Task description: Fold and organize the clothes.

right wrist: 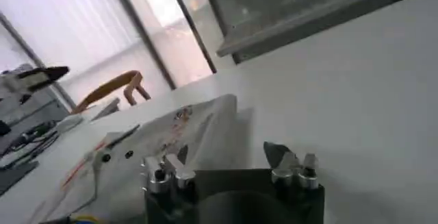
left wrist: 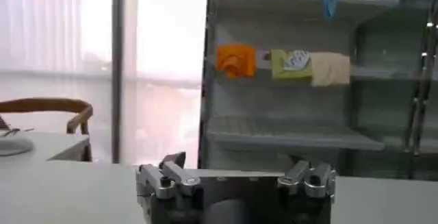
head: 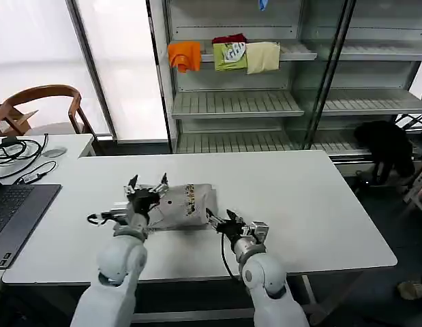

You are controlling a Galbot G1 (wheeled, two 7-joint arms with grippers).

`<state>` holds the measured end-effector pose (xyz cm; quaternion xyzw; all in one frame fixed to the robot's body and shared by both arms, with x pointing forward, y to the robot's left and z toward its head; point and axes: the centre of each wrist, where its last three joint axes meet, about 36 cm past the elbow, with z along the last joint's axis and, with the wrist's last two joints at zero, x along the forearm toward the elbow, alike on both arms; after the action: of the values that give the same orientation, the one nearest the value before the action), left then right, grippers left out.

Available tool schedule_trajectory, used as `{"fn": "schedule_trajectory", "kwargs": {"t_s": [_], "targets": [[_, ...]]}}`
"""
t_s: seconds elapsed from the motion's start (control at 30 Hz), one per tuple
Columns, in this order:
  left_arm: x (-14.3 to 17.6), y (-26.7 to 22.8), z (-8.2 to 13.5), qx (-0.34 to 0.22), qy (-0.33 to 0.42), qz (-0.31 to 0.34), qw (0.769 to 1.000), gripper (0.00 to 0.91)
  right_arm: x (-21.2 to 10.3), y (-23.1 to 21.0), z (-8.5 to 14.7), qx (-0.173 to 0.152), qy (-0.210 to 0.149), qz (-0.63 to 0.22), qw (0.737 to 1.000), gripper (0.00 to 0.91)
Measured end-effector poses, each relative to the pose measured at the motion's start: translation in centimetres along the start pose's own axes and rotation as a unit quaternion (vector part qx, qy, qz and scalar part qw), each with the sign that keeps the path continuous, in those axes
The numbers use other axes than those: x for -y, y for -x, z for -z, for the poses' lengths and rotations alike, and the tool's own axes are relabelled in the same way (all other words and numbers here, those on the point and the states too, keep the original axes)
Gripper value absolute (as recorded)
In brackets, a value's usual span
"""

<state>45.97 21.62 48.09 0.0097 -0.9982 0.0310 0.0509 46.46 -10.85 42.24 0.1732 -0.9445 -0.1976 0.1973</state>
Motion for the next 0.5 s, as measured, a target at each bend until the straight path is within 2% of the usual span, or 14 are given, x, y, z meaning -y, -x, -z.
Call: {"fn": "schedule_trajectory", "kwargs": {"t_s": [0.27, 0.5], "targets": [[-3.8, -1.3, -0.6, -0.006, -0.01, 0.035, 0.999, 0.907, 0.2, 2.2, 0.4, -0.02, 0.03, 0.009, 0.999, 0.0], [-5.4, -1.8, -1.0, -0.011, -0.013, 0.05, 0.999, 0.907, 0.5, 2.9, 0.4, -0.03, 0.049, 0.015, 0.998, 0.0]]}}
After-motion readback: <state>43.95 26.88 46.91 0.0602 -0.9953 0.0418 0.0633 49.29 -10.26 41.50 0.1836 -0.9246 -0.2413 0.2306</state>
